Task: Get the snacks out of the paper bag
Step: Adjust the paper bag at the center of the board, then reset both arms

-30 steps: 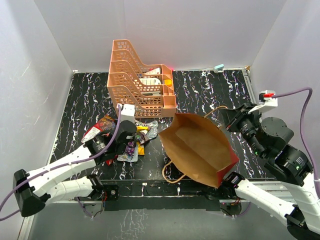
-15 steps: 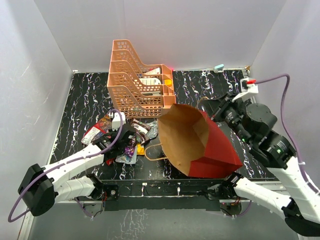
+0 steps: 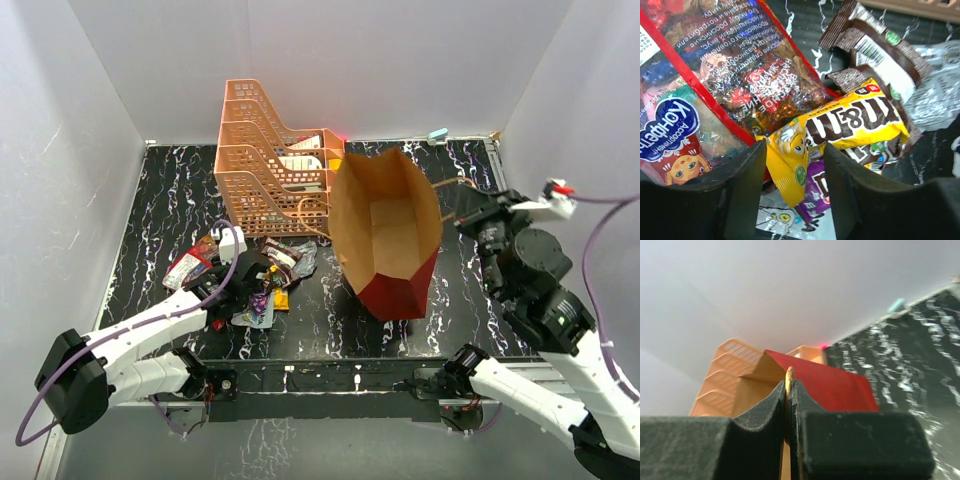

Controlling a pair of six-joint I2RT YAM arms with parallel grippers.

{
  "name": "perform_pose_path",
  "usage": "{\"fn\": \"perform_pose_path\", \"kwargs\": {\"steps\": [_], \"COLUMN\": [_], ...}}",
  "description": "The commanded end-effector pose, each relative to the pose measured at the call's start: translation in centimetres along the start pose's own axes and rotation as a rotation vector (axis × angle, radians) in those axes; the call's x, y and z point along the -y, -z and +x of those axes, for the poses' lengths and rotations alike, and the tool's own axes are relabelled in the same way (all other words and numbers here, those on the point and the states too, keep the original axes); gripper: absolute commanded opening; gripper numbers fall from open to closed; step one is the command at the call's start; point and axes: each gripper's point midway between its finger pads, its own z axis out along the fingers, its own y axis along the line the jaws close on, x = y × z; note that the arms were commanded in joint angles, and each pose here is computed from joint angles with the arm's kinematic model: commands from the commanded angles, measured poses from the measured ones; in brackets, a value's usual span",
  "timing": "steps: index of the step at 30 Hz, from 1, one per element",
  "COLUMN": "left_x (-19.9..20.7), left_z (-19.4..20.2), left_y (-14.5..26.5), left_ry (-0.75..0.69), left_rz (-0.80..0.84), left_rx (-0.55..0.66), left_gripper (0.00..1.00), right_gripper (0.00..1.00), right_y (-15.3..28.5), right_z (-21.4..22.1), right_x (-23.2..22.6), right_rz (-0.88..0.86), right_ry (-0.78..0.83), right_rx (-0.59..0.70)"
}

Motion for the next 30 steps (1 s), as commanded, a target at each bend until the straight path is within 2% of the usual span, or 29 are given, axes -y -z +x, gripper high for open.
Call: {"fn": "perform_pose_path", "kwargs": {"steps": [1, 2, 6, 14, 18, 20, 27, 30], "left_x": [1.0, 1.2, 1.8, 2.6, 2.2, 2.0, 1.4, 1.0], "left_z": [-3.0, -3.4, -5.0, -9.1, -11.4, -12.6, -18.4, -21.4], "left_y": [1.5, 1.8, 3.1, 6.5, 8.5, 9.5, 14.9, 18.2], "left_ry": [0.051, 0.05, 0.059, 0.084, 0.096, 0.095, 0.085, 0.086], "left_rz": [0.053, 0.066, 0.102, 0.204, 0.227, 0.242, 0.322, 0.381], "left_rx": [0.051, 0.055, 0.071, 0.137, 0.187, 0.214, 0.334, 0.407], "left_gripper": [0.52, 0.58, 0.7, 0.89, 0.98, 0.98, 0.98, 0.98], "right_gripper": [0.07, 0.08, 0.13, 0.23, 0.41, 0.49, 0.9, 0.98], "right_y": [2.0, 2.3, 4.1, 6.9, 7.9, 8.2, 9.9, 11.2], "right_z": [-1.0, -0.1, 1.4, 0.6, -0.8, -1.9, -5.6, -7.7], "right_x": [7.5, 8.8, 12.6, 15.4, 14.9, 14.0, 9.5, 7.5], "right_rz": [0.289, 0.324, 0.444, 0.485, 0.429, 0.385, 0.149, 0.028], "right_ry": [0.022, 0.044, 0.058, 0.049, 0.022, 0.025, 0.071, 0.092], "right_rx": [0.131, 0.124, 0.107, 0.134, 0.126, 0.116, 0.035, 0.011]}}
